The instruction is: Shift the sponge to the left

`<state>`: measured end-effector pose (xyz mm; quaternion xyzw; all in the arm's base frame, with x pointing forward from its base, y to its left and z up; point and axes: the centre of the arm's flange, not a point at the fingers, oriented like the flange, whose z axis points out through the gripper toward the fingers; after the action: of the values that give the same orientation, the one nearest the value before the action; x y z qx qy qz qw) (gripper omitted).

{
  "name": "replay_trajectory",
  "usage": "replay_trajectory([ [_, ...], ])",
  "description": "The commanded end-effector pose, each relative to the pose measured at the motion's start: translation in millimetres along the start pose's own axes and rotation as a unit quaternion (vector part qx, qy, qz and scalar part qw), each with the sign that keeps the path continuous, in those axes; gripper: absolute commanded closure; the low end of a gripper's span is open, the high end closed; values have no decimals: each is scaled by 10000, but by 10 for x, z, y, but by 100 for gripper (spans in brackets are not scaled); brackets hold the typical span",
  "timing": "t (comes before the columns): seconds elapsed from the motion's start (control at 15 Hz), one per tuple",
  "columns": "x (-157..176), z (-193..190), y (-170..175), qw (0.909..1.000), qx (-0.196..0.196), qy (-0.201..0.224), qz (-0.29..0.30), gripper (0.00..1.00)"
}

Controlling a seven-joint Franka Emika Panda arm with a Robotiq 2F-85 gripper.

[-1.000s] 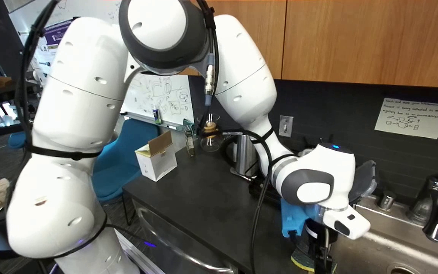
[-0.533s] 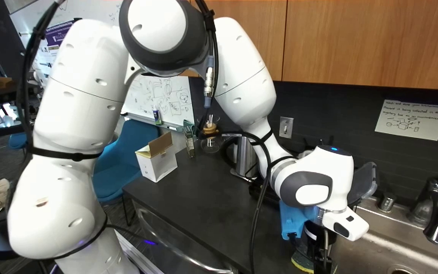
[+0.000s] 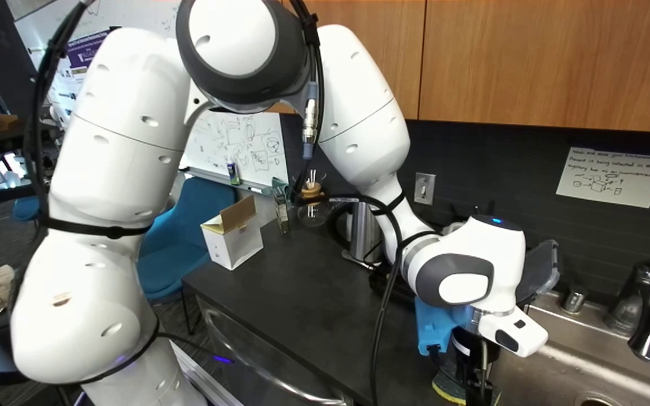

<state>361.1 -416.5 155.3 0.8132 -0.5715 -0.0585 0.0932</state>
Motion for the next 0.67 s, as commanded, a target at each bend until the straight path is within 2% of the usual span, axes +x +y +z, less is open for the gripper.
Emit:
replay_trajectory([
  [0.0,0,0,0,10000,0,0,0,0],
  [0.6,40,93,16,10000,-57,20,10,0],
])
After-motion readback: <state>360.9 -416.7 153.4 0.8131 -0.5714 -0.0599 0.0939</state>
